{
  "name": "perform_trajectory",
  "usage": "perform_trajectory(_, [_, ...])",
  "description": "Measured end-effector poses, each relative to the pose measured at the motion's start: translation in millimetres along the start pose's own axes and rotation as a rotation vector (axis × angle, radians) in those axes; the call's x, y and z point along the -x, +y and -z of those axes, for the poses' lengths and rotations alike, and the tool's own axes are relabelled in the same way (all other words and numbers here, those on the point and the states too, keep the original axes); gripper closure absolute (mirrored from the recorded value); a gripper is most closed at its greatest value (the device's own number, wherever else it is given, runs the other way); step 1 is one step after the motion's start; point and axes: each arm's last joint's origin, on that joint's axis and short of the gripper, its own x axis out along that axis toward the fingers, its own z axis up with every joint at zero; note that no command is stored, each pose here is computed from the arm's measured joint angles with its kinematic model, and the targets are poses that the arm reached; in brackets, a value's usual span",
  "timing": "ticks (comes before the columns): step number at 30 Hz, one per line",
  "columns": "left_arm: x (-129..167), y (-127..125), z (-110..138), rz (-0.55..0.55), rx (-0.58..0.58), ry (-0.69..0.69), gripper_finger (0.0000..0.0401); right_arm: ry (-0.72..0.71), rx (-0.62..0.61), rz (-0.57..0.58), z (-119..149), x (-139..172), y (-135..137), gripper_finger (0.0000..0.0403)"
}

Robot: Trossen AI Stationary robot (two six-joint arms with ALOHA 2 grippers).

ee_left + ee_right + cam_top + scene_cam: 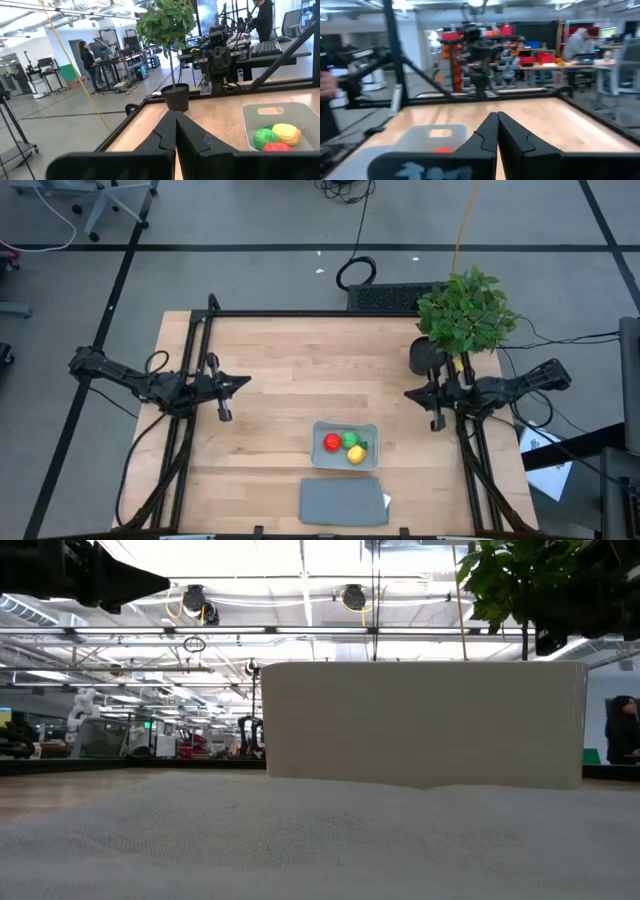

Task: Pick and placing Produce into tupperware
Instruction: Return to Home Position

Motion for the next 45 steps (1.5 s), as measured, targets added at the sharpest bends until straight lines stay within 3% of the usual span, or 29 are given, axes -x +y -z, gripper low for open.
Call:
perform_trajectory(11, [-0.3,2.2,1.0,-0.057,-0.009,0.019,0.0400,0.039,-0.030,0.085,3.5,-3.5,-16.1,0.0403])
perform_trajectory(19, [8.2,6.8,0.4,-0.047,0.023,0.009,0.0400,-0.084,-0.032,-0.031,-9.1,-3.1,-15.5,0.0403])
perform_trajectory(25, [23.9,16.4,-2.5,-0.034,0.049,-0.048,0.0401,-0.055,-0.014,-0.029,-6.0,-2.1,-15.8,0.0403])
perform_trajectory(31, [32.2,21.6,3.7,-0.034,0.026,-0.022,0.0401,-0.053,0.019,-0.028,-5.8,-2.0,-15.8,0.0403])
perform_trajectory(37, [28.2,18.3,6.6,0.105,-0.040,-0.025,0.0401,-0.021,0.039,-0.027,-2.6,-2.2,-16.0,0.0403])
perform_trajectory(45, [23.6,24.5,7.9,0.113,-0.015,-0.030,0.0401,-0.030,0.040,-0.053,-3.7,-2.2,-15.1,0.0403])
